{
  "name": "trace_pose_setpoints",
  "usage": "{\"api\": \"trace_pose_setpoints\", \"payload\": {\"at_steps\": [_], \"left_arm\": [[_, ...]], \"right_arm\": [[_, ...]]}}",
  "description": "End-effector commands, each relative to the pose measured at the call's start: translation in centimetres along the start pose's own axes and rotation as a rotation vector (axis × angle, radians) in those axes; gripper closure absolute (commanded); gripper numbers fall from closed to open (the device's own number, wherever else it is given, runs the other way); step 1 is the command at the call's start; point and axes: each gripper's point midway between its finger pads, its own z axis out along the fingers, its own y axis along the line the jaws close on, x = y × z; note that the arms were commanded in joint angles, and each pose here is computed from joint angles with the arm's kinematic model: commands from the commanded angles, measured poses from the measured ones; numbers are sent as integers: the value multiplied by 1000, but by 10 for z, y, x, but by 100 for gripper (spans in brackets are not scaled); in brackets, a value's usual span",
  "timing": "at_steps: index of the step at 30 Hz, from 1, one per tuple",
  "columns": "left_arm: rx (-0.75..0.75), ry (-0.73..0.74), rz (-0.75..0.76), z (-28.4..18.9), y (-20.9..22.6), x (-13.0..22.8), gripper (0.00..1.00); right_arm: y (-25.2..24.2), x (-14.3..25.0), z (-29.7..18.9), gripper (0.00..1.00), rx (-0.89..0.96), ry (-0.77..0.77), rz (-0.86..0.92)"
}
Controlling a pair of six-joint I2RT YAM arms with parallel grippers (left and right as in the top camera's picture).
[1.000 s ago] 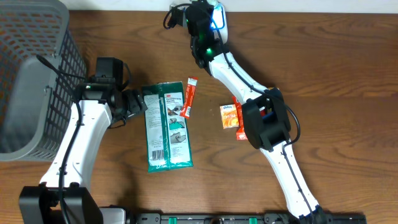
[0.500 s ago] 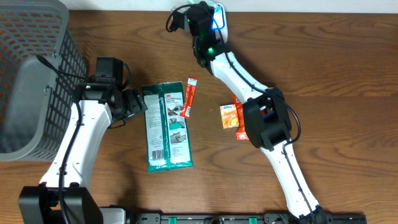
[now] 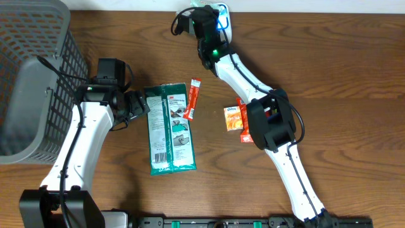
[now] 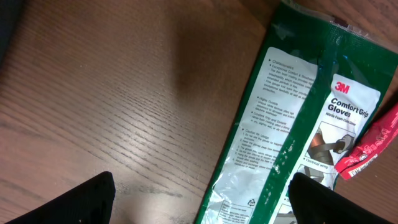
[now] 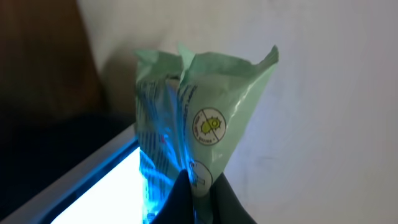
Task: Scan the item barcode
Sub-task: 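Hold the wipes pack under the white scanner with the right gripper, then carry the wipes pack right and drop it on the table's right side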
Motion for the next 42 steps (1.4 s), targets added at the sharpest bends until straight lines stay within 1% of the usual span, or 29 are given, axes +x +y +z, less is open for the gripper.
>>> {"api": "trace_pose_setpoints", "payload": {"at_steps": [1,4,6,9,12,18,20,22,26,28,30,37,42], "left_arm": [[-9,-11,7,-2,2,-3,10],[-9,-11,7,-2,2,-3,10],[-9,-11,7,-2,2,-3,10],[-9,-11,7,-2,2,-3,10],[-9,-11,7,-2,2,-3,10],[-9,-11,7,-2,2,-3,10],[-9,-11,6,-2,2,-3,10],[-9,-11,7,-2,2,-3,10],[-9,-11,7,-2,2,-3,10],[-9,-11,7,-2,2,-3,10],[-9,-11,7,-2,2,-3,10],[-9,-11,7,-2,2,-3,10],[-9,-11,7,-2,2,-3,10]], "right_arm": [[-3,2,4,99,61,21,28],[-19,1,1,99,103,18,73],[-29,0,-3,99,110,14,139],[-44,1,-12,99,90,16,185],[-70,3,-29,99,55,17,259],[-133,25,-86,99,-50,36,573],[-152,41,-109,99,-109,44,691],[-163,60,-126,99,-159,63,773],[-166,116,-156,99,-290,161,961],[-158,152,-164,99,-349,250,1068],[-145,196,-168,98,-367,386,1167],[-74,351,-182,99,-431,858,1326],[-26,416,-198,99,-530,1050,1402]]}}
